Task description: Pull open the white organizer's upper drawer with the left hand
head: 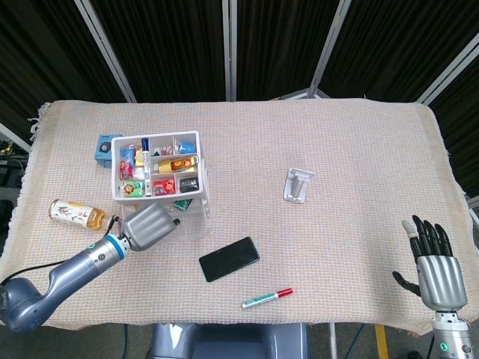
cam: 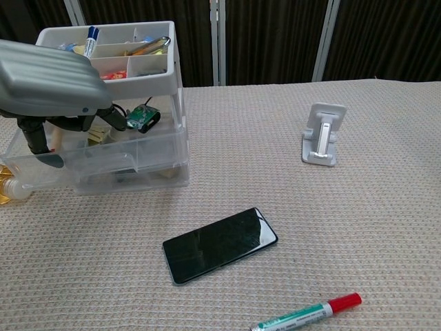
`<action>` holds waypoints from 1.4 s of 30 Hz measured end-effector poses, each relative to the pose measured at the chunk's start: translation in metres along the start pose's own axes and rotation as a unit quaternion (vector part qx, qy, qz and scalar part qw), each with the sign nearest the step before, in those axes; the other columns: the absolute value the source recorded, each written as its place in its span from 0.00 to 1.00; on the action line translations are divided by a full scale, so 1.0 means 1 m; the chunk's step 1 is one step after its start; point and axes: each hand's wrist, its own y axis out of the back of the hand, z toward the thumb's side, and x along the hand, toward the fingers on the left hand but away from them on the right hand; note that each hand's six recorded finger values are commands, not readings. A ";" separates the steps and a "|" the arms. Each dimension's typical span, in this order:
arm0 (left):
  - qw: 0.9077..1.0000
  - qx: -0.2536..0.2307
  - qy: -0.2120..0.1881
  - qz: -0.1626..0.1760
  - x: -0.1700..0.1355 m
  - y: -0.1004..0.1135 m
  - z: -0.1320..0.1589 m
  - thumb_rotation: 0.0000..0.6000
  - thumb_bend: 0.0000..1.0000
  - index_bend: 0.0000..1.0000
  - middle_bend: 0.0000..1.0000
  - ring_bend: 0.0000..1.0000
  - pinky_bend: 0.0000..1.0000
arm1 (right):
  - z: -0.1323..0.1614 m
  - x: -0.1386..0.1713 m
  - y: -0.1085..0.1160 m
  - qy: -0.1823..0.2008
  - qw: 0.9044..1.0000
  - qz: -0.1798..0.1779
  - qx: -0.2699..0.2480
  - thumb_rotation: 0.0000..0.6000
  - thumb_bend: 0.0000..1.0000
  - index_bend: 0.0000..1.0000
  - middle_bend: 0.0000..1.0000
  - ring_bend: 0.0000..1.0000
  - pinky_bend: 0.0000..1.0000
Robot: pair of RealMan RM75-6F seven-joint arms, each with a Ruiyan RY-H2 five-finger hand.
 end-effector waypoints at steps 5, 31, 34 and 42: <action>1.000 0.000 -0.003 0.008 0.000 0.003 0.002 1.00 0.00 0.46 0.97 0.92 0.77 | 0.000 0.001 0.000 0.001 1.000 0.000 0.000 1.00 0.00 0.00 0.00 0.00 0.00; 0.999 -0.040 -0.015 0.007 -0.003 -0.013 -0.001 1.00 0.31 0.59 0.97 0.92 0.77 | 0.005 0.001 -0.005 0.007 1.000 0.008 0.003 1.00 0.00 0.00 0.00 0.00 0.00; 0.999 -0.041 -0.013 0.010 -0.005 -0.012 -0.002 1.00 0.32 0.59 0.97 0.92 0.77 | 0.005 0.002 -0.005 0.008 1.000 0.007 0.003 1.00 0.00 0.00 0.00 0.00 0.00; 0.999 -0.042 -0.002 0.023 -0.012 -0.005 -0.008 1.00 0.33 0.59 0.97 0.92 0.77 | 0.006 0.003 -0.003 0.010 1.000 0.006 0.001 1.00 0.00 0.00 0.00 0.00 0.00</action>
